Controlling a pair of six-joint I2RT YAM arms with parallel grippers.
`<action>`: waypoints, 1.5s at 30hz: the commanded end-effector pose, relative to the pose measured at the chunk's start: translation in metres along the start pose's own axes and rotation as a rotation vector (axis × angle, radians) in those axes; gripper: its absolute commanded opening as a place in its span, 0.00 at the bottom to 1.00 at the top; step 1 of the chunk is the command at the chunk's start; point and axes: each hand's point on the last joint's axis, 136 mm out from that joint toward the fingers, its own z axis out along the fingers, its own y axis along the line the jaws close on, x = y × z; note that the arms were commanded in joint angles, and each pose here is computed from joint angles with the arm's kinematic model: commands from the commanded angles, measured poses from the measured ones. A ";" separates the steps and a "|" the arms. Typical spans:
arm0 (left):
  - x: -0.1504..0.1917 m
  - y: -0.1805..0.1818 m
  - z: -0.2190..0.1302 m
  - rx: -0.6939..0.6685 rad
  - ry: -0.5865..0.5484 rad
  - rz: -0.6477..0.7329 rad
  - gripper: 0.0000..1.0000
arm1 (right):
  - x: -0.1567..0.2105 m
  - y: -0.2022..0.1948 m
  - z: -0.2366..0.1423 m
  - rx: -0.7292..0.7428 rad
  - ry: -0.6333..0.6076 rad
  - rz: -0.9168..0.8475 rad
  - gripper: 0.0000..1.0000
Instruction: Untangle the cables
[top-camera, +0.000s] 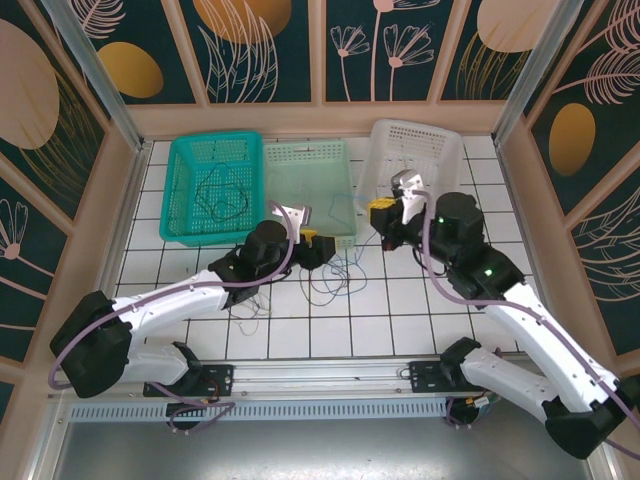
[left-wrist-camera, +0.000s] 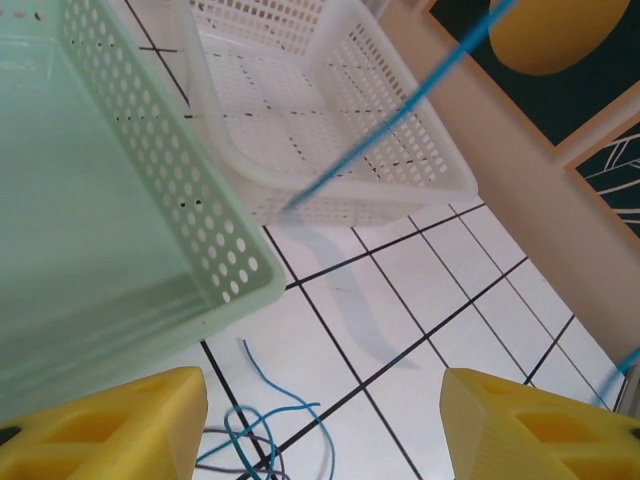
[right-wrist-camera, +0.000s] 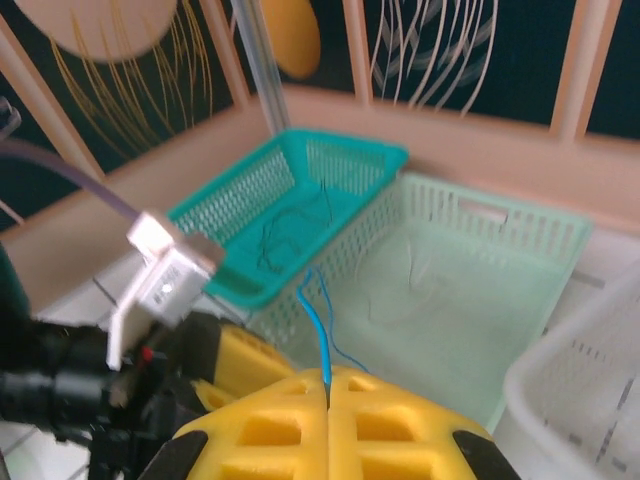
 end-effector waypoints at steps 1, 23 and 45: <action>-0.010 -0.004 -0.004 0.013 -0.052 0.010 0.63 | -0.032 0.000 -0.018 0.039 -0.076 -0.019 0.00; 0.017 0.006 0.014 0.013 0.022 0.001 0.62 | -0.165 0.022 -0.082 0.026 -0.429 -0.036 0.00; 0.103 -0.080 0.050 0.283 0.209 0.167 0.62 | -0.161 0.009 -0.066 0.070 -0.423 0.007 0.00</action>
